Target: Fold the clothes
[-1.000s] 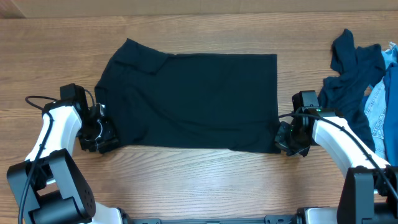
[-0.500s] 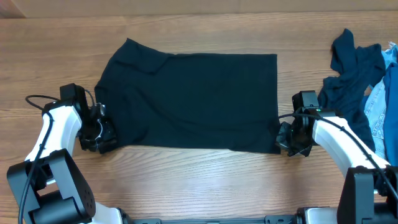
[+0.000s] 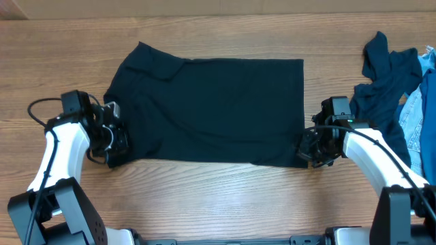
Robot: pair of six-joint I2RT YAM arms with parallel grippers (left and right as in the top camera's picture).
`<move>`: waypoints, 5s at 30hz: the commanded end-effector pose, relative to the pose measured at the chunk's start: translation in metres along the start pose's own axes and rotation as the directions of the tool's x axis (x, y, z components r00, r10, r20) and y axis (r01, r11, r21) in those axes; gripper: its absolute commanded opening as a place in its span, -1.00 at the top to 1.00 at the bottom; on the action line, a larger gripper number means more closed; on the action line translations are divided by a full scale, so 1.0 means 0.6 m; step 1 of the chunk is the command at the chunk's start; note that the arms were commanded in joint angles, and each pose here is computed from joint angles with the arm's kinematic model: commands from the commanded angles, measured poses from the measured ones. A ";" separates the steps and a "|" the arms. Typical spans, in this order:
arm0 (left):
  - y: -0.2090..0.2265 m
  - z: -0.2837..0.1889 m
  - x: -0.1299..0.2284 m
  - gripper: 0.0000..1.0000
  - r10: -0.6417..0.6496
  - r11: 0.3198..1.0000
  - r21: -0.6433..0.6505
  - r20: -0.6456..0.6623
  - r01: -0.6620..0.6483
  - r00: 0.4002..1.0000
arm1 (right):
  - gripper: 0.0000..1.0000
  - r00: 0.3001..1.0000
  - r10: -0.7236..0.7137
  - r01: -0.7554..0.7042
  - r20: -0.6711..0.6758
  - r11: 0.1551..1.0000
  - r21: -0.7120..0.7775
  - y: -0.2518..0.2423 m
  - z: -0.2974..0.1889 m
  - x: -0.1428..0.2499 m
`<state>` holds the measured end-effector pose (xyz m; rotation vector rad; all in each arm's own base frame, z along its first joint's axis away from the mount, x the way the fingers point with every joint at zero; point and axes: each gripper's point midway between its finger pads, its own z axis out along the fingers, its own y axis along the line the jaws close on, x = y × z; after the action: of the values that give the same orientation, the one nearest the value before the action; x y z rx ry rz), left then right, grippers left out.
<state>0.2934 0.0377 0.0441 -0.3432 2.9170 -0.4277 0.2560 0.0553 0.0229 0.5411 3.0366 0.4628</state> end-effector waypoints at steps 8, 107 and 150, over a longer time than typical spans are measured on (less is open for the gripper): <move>0.031 0.051 0.049 0.73 0.005 0.998 -0.059 -0.017 -0.006 1.000 | 0.92 0.985 0.171 -0.164 -0.030 0.972 0.166 -0.062 0.048 0.007; -0.234 -0.176 -0.212 -0.53 0.226 0.961 0.050 0.433 -0.273 0.873 | -0.82 0.929 -0.110 0.160 0.353 0.980 -0.116 0.102 -0.254 -0.105; -0.281 0.113 -0.287 -0.49 0.367 0.928 -0.112 0.127 -0.355 0.921 | -0.83 0.949 -0.044 0.119 0.313 0.968 -0.222 0.062 -0.087 -0.482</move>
<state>0.5002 -0.0917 0.0565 0.1891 2.7847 -0.1982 0.5277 -0.0211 0.0489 0.4550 2.7080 0.6599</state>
